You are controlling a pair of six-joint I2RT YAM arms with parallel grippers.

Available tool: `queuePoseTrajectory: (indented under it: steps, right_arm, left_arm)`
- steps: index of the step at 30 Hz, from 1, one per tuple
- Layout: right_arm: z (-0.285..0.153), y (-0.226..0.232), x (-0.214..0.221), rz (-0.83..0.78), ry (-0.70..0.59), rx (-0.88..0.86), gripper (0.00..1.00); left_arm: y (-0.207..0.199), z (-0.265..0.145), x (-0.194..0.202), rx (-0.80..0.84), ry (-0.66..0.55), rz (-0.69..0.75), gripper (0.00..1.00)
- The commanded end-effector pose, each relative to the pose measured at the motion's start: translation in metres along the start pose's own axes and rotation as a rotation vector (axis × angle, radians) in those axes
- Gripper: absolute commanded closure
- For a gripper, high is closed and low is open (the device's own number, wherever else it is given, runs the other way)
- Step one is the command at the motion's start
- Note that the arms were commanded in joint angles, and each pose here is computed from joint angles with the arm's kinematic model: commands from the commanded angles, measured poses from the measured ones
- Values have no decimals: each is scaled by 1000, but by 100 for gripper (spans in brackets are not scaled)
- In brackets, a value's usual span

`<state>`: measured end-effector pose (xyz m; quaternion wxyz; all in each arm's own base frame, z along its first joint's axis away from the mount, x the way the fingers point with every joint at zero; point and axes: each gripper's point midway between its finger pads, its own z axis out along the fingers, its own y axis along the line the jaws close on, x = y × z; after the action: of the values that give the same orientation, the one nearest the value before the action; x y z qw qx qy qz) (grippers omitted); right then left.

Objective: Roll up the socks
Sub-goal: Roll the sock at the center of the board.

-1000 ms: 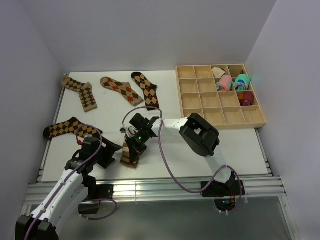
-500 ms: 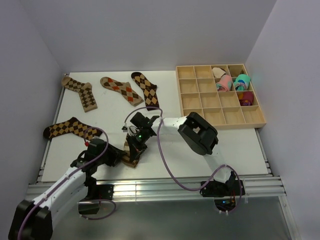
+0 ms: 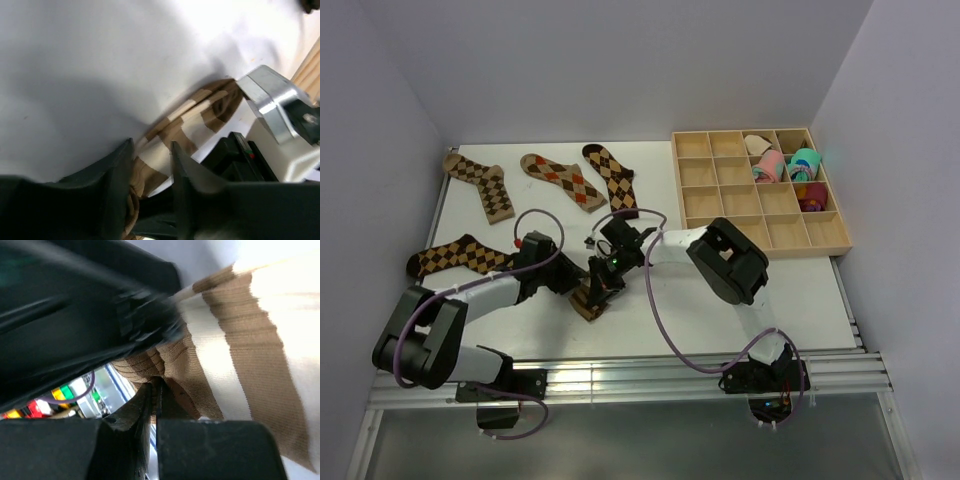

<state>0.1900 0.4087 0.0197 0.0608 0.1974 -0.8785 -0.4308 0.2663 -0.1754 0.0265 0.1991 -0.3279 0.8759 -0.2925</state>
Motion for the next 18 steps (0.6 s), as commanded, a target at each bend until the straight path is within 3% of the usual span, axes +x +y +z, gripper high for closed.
queuePoseTrajectory:
  steps: [1,3,4,7,12,18]
  right_arm:
    - [-5,-100,-24,58,-175,367,100]
    - [-8,-98,-30,55,-191,377,100]
    - [-9,-97,-31,54,-192,380,100]
    - [-10,-95,-37,46,-198,387,100]
    - [-9,-95,-42,45,-205,387,100]
    - [-8,-95,-47,38,-202,397,100]
  left_arm:
    - [-23,-6,-17,46,-65,89,52]
    - [-13,-18,-20,10,-103,80,43]
    - [-8,-23,-20,-2,-117,73,34]
    - [11,-43,-16,-30,-151,35,23]
    - [24,-58,-3,37,-158,-2,21]
    - [48,-41,14,27,-104,-10,27]
